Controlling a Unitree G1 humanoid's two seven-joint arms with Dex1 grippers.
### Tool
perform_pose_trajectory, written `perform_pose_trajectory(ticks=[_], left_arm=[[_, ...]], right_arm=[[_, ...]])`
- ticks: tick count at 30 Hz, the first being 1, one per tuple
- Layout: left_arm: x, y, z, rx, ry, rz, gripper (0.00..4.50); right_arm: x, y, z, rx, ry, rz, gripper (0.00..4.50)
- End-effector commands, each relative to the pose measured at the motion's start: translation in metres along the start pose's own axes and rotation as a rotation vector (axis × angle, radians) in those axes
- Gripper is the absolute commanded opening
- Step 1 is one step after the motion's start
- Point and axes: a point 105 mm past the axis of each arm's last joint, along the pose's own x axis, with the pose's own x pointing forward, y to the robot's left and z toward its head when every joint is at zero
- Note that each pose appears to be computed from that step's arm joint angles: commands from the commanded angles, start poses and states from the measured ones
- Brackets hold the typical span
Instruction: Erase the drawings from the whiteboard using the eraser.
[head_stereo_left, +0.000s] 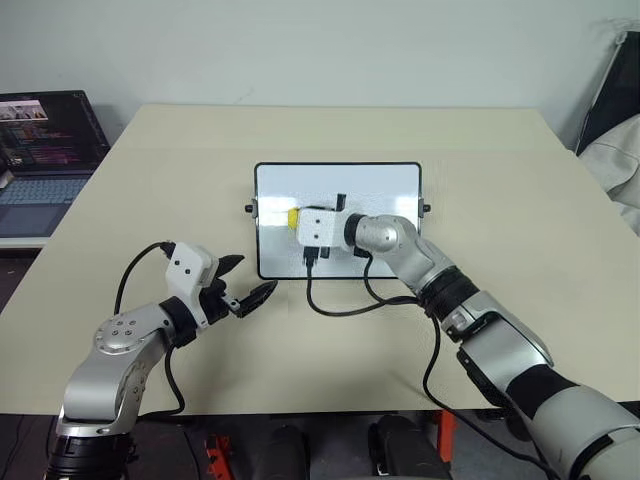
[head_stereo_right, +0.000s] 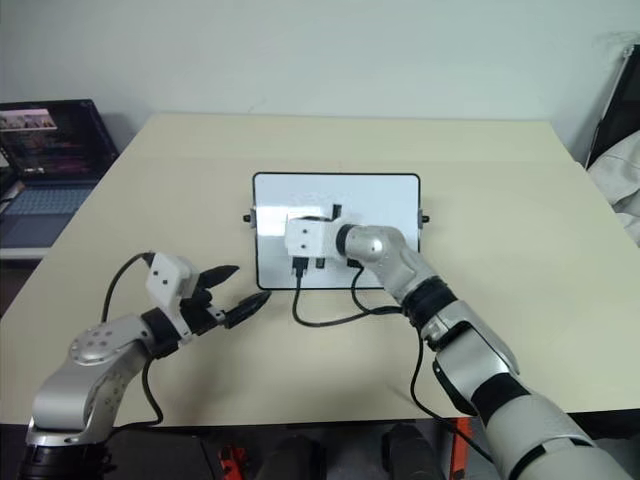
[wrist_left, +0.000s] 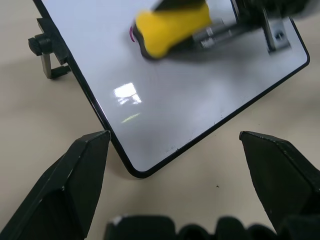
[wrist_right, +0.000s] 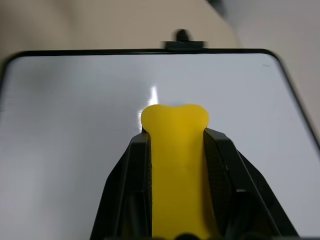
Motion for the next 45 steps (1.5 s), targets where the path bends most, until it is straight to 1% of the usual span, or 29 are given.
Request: perform_pose_trajectory(ticks=[1,5,6,8,10,12,14,16,18,19,20,23,24,25,26,27,30,33,35,37,41,45], left_arm=[[0.0,0.001,0.007,0.03,-0.025,-0.007,4.5],[0.001,0.0,0.007,0.029,-0.026,-0.013,4.5],[0.001,0.0,0.007,0.029,-0.026,-0.014,4.5],[0.002,0.0,0.007,0.03,-0.026,-0.016,4.5],[0.003,-0.001,0.008,0.03,-0.028,-0.019,4.5],[0.004,-0.002,0.009,0.031,-0.03,-0.023,4.5],[0.004,-0.003,0.01,0.032,-0.031,-0.026,4.5],[0.004,-0.004,0.011,0.033,-0.031,-0.027,4.5],[0.004,-0.004,0.012,0.034,-0.031,-0.028,4.5],[0.004,-0.004,0.012,0.034,-0.031,-0.028,4.5],[0.005,-0.004,0.012,0.034,-0.032,-0.028,4.5],[0.005,-0.005,0.013,0.033,-0.031,-0.032,4.5],[0.005,-0.005,0.013,0.032,-0.03,-0.034,4.5],[0.005,-0.006,0.013,0.031,-0.029,-0.035,4.5],[0.005,-0.006,0.012,0.03,-0.028,-0.036,4.5],[0.005,-0.006,0.012,0.029,-0.026,-0.037,4.5],[0.006,-0.006,0.011,0.027,-0.025,-0.039,4.5],[0.006,-0.006,0.011,0.025,-0.026,-0.042,4.5],[0.007,-0.007,0.011,0.024,-0.025,-0.045,4.5],[0.007,-0.008,0.012,0.024,-0.026,-0.049,4.5],[0.011,-0.011,0.017,0.028,-0.04,-0.071,4.5],[0.02,-0.019,0.031,0.044,-0.079,-0.115,4.5]], right_arm=[[-0.001,0.001,-0.008,0.024,0.035,-0.004,1.1],[-0.002,-0.042,0.001,0.037,0.014,-0.265,1.1],[-0.002,-0.048,0.003,0.043,0.007,-0.296,1.1],[0.0,-0.049,0.004,0.075,0.0,-0.304,1.1],[0.002,-0.046,0.002,0.082,0.009,-0.283,1.1],[0.008,-0.032,-0.003,0.134,0.032,-0.203,1.1],[0.01,-0.012,-0.006,0.195,0.037,-0.081,1.1],[0.008,0.005,-0.008,0.181,0.041,0.025,1.1],[0.006,0.014,-0.008,0.162,0.042,0.075,1.1],[0.005,0.011,-0.008,0.154,0.043,0.058,1.1],[0.005,0.002,-0.008,0.148,0.042,-0.004,1.1],[0.001,-0.042,-0.002,0.106,0.025,-0.268,1.1],[-0.001,-0.051,0.002,0.105,0.006,-0.33,1.1],[-0.001,-0.055,0.004,0.104,-0.007,-0.354,1.1],[0.0,-0.054,0.006,0.11,-0.016,-0.347,1.1],[0.003,-0.045,0.006,0.115,-0.022,-0.299,1.1],[0.011,-0.009,0.005,0.103,-0.019,-0.114,1.1],[0.009,0.02,0.002,0.083,-0.021,0.028,1.1],[0.004,0.031,0.0,0.061,-0.018,0.078,1.1],[0.0,0.033,-0.004,0.061,-0.009,0.084,1.1],[-0.018,0.013,-0.007,0.091,-0.019,-0.03,1.1],[-0.056,-0.01,0.01,0.245,-0.118,-0.177,1.1]])
